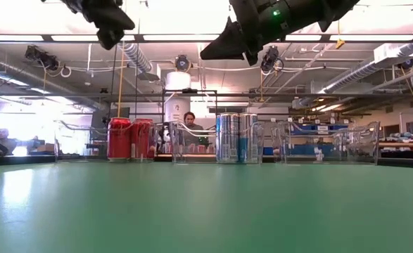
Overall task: Sort soda cans
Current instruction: Put the red soda can into the transparent left bin
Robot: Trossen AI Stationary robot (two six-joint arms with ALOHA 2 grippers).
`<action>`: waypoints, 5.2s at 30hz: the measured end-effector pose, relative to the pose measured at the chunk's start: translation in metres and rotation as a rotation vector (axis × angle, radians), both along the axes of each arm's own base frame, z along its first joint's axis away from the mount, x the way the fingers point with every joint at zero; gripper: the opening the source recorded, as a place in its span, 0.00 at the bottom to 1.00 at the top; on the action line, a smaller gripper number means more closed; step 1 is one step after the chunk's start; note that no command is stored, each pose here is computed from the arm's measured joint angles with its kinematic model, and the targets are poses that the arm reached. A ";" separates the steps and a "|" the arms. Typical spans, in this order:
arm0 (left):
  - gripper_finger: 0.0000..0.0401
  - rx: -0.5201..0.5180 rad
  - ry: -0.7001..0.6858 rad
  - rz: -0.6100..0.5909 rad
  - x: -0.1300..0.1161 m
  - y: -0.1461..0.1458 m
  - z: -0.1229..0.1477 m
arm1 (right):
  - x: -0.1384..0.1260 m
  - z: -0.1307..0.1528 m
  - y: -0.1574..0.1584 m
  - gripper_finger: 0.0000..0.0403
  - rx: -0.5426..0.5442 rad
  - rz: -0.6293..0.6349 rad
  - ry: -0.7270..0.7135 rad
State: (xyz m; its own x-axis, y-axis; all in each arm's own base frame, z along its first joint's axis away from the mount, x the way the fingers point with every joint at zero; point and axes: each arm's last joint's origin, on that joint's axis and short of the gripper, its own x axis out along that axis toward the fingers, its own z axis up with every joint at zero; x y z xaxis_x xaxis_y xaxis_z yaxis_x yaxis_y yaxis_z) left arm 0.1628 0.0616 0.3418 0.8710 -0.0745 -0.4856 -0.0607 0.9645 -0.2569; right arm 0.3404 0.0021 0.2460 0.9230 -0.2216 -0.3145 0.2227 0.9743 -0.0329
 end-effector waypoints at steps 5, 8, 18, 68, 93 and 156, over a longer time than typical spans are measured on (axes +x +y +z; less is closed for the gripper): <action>0.02 0.032 0.114 -0.154 0.018 -0.023 -0.009 | 0.000 0.000 0.000 0.00 0.000 0.000 0.000; 0.01 0.064 0.215 -0.191 0.025 -0.042 -0.009 | 0.000 0.000 0.000 0.00 0.000 0.000 0.000; 0.01 0.040 0.532 -0.296 0.034 -0.111 -0.022 | 0.000 0.000 0.000 0.00 0.000 0.000 0.001; 0.88 -0.270 0.946 0.079 0.037 -0.225 -0.068 | -0.002 -0.007 0.000 0.01 -0.019 0.026 0.082; 0.89 -0.253 0.989 0.156 0.036 -0.223 -0.078 | -0.002 -0.007 0.002 0.07 -0.003 0.046 0.081; 0.86 -0.125 0.911 0.028 0.060 -0.232 -0.097 | -0.003 -0.008 0.002 0.14 -0.032 0.063 0.095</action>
